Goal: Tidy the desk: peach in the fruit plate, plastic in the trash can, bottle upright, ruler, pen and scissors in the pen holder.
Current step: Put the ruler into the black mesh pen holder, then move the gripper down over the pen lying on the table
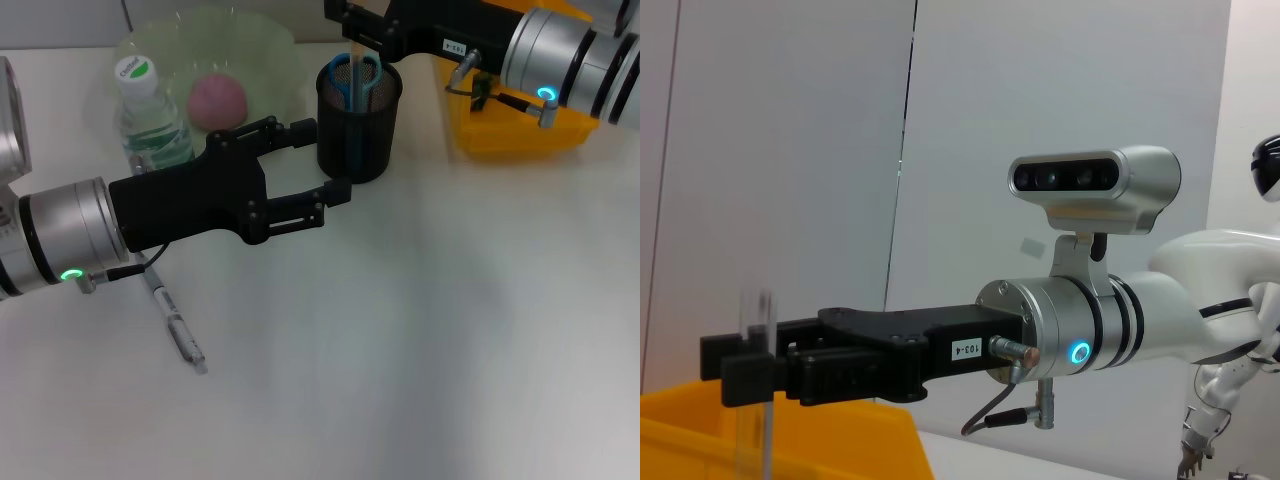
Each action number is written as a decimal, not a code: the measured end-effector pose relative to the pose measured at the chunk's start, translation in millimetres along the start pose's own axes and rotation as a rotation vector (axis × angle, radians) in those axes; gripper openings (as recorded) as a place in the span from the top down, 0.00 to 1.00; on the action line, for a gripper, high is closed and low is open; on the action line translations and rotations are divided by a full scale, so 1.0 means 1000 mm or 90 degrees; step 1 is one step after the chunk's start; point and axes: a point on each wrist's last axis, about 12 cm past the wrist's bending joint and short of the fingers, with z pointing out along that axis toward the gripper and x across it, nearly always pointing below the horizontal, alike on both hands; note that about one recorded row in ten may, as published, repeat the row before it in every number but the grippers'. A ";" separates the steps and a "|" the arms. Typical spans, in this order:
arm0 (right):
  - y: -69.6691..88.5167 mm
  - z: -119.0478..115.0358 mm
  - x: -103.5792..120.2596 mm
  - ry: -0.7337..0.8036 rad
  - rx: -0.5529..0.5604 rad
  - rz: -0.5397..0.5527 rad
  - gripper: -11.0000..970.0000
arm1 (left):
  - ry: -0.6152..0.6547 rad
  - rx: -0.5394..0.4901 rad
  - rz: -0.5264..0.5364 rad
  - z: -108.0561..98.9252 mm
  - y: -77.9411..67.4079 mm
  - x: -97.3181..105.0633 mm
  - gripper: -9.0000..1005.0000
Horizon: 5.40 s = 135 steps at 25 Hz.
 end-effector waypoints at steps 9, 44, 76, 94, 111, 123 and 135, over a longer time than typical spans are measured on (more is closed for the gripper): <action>-0.003 -0.003 -0.003 -0.020 0.014 0.009 0.47 | 0.000 -0.003 -0.001 -0.001 0.000 0.000 0.23; 0.031 -0.236 0.047 -0.389 0.176 0.159 0.47 | 0.024 -0.008 -0.151 -0.009 0.014 -0.017 0.27; 0.018 -0.191 0.047 -0.307 0.131 0.097 0.47 | 0.621 -0.302 -0.579 -0.021 0.033 -0.075 0.31; -0.001 -0.166 0.043 -0.279 0.181 0.101 0.47 | 0.712 -0.355 -0.600 -0.005 0.051 -0.076 0.33; 0.003 -0.159 0.048 -0.278 0.185 0.118 0.47 | 0.707 -0.398 -0.570 0.000 0.062 -0.083 0.34; 0.001 -0.153 0.049 -0.267 0.187 0.126 0.47 | 0.702 -0.391 -0.578 0.017 0.068 -0.071 0.36; -0.004 -0.147 0.046 -0.263 0.194 0.130 0.47 | 0.689 -0.411 -0.621 0.004 0.075 -0.070 0.37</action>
